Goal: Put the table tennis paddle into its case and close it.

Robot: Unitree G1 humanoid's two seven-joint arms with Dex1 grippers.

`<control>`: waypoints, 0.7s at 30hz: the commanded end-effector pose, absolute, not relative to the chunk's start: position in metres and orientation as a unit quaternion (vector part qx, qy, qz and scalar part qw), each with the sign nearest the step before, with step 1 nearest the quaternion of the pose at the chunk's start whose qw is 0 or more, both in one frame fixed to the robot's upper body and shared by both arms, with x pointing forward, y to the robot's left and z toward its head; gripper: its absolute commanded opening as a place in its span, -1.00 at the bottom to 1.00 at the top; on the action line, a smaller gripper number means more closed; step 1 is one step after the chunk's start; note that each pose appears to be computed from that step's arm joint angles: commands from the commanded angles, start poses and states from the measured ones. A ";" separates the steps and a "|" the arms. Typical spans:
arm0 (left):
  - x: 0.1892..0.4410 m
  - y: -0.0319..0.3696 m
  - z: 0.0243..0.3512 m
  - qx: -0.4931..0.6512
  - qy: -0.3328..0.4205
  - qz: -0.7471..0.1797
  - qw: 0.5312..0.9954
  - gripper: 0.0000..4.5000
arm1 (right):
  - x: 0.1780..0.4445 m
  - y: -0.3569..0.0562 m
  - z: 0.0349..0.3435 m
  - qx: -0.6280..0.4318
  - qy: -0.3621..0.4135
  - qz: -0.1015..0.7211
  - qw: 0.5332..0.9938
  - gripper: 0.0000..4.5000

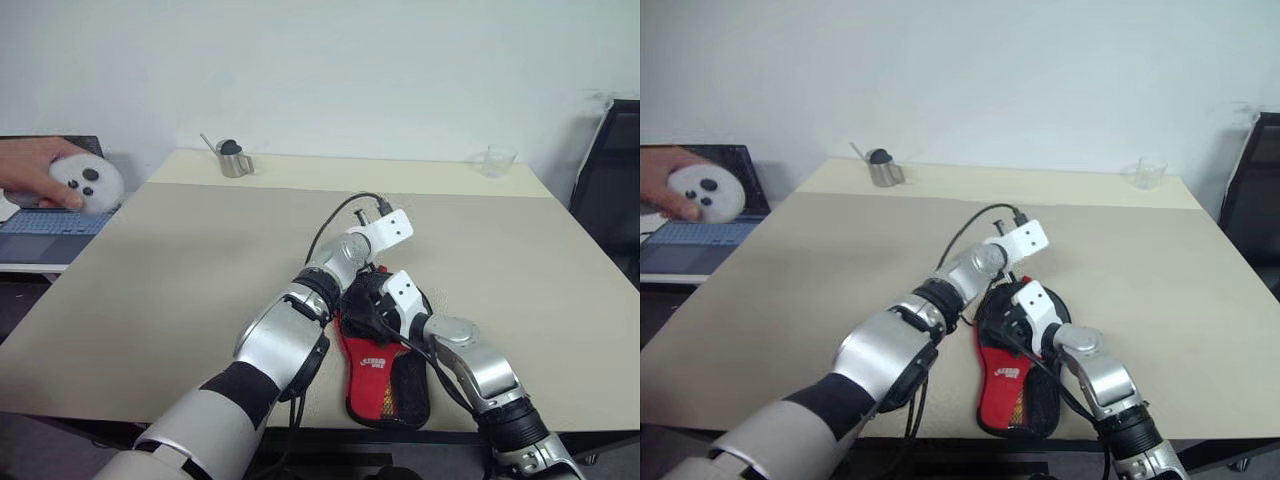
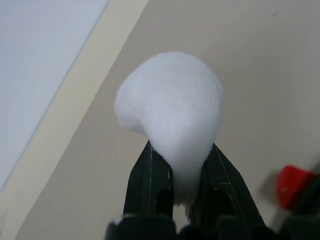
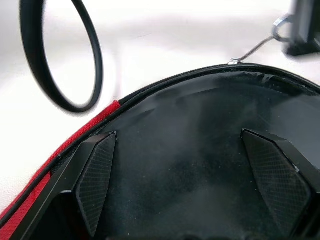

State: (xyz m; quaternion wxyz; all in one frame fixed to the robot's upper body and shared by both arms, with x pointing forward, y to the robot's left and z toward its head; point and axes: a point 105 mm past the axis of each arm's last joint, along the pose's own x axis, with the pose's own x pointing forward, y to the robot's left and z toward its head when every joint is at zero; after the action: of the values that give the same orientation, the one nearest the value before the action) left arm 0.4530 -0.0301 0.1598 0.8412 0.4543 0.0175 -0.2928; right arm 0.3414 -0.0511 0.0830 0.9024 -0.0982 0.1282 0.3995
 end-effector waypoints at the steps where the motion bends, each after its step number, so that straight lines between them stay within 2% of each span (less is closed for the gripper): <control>1: 0.446 -0.057 0.182 0.463 -0.041 -0.308 0.830 -0.91 | 0.332 -0.060 0.049 -0.090 0.201 0.387 0.896 0.94; 21: 0.396 -0.132 0.158 0.480 -0.093 -0.402 0.775 -0.91 | 0.325 -0.062 0.051 -0.089 0.206 0.374 0.900 0.94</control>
State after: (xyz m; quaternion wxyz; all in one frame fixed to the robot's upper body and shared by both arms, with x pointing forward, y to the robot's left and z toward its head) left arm 0.4292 -0.0745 0.1472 0.7952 0.4942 -0.0251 -0.3504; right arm 0.3347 -0.0548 0.0840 0.9096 -0.0941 0.1353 0.3813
